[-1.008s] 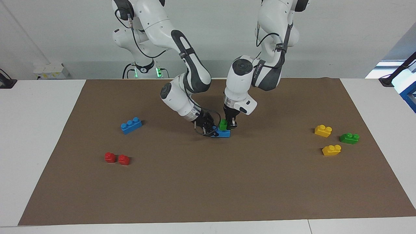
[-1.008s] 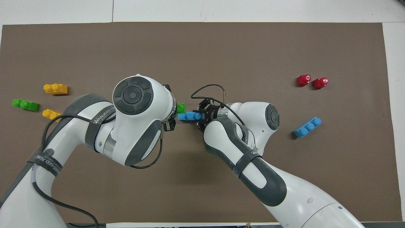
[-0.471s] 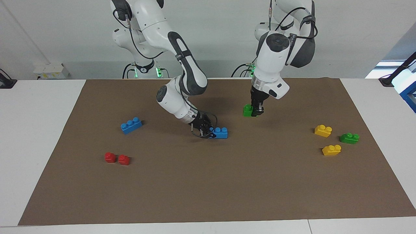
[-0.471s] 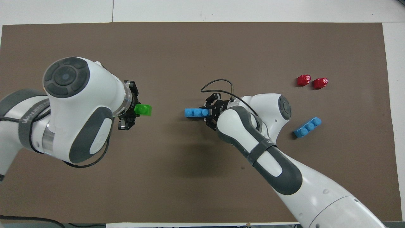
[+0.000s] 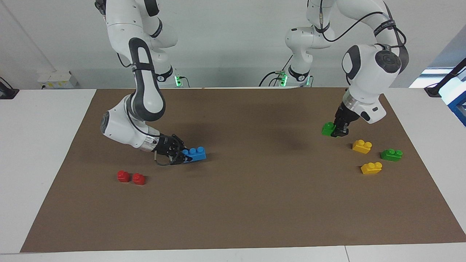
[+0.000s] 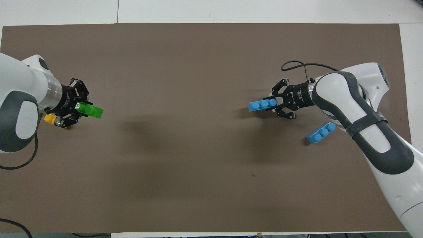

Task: Remove green block with left arm and hold with right
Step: 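Carry the green brick toward the yellow bricks while the right gripper carries blue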

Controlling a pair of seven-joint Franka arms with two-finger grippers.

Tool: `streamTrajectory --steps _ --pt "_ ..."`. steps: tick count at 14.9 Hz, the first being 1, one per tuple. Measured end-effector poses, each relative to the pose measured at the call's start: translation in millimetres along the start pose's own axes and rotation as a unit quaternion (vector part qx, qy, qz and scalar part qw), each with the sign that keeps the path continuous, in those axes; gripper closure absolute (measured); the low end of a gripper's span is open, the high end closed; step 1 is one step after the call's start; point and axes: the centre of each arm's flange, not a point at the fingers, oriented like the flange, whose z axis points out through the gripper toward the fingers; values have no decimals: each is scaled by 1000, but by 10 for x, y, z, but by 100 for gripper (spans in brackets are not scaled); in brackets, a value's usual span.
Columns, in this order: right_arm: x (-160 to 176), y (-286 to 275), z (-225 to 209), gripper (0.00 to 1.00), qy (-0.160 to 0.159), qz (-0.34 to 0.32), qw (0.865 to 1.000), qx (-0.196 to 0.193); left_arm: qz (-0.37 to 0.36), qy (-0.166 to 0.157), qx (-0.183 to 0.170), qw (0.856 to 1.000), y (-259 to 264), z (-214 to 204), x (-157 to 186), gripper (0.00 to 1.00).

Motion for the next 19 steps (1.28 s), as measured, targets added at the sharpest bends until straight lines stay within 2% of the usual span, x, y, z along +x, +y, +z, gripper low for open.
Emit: streamTrajectory --steps 4,7,11,16,19 --pt "430 120 -341 65 20 -28 999 -19 23 6 -15 1000 -92 321 252 64" --pt "665 174 -594 65 26 -37 999 -19 33 10 -23 999 -69 576 436 64" --pt "787 207 -702 65 28 -43 999 -12 50 13 -32 998 28 909 528 64" --pt "785 204 -678 65 30 -44 999 -11 59 15 -39 997 126 1252 588 64" --pt "789 200 -627 65 38 -44 998 -6 56 16 -39 998 121 1304 709 64"
